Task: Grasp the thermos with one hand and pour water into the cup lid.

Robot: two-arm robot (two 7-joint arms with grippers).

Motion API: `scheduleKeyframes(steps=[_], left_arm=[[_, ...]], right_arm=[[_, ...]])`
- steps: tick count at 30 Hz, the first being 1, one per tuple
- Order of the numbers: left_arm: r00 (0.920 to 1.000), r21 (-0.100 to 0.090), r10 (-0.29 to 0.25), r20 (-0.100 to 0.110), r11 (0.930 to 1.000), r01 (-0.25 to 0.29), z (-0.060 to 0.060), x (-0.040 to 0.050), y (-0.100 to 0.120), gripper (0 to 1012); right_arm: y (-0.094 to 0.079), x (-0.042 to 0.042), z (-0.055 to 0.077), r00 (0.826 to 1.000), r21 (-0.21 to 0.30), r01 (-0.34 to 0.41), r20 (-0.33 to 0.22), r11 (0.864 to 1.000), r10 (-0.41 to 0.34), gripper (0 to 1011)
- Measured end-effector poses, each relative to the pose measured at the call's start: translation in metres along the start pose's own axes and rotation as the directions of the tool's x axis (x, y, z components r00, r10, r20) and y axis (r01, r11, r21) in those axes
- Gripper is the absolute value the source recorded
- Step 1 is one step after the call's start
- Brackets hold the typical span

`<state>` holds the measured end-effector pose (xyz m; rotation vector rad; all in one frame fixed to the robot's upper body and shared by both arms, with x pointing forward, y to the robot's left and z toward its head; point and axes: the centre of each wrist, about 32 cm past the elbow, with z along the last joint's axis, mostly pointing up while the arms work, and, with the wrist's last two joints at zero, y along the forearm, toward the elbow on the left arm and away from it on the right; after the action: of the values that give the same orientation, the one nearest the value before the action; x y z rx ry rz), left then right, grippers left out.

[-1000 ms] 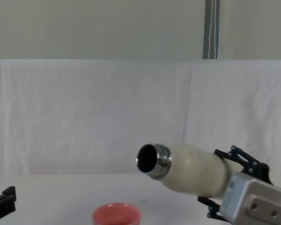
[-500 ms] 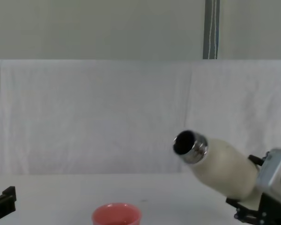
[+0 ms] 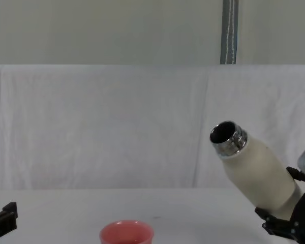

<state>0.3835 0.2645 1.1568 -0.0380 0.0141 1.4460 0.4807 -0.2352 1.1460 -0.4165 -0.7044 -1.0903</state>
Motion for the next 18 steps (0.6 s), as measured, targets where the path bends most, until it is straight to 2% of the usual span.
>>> scheduleKeyframes(steps=[9,12,15,18], left_arm=[[1.0000,0.000,0.000,0.000,1.0000,0.000,0.0000,0.0000,0.0000,1001],[1.0000,0.000,0.000,0.000,1.0000,0.000,0.0000,0.0000,0.0000,1001],[1.0000,0.000,0.000,0.000,1.0000,0.000,0.0000,0.0000,0.0000,1001],[1.0000,0.000,0.000,0.000,1.0000,0.000,0.0000,0.0000,0.0000,1001]], right_arm=[[-0.0036,0.0021,-0.0023,0.994,-0.019,0.019,-0.103,1.000,-0.020,944],[-0.0056,0.0036,-0.0038,0.986,-0.035,0.033,-0.164,0.999,-0.039,944],[-0.0069,0.0034,-0.0042,0.979,-0.045,0.040,-0.197,0.998,-0.048,944],[-0.0080,0.0028,-0.0046,0.966,-0.059,0.050,-0.251,0.997,-0.063,944]])
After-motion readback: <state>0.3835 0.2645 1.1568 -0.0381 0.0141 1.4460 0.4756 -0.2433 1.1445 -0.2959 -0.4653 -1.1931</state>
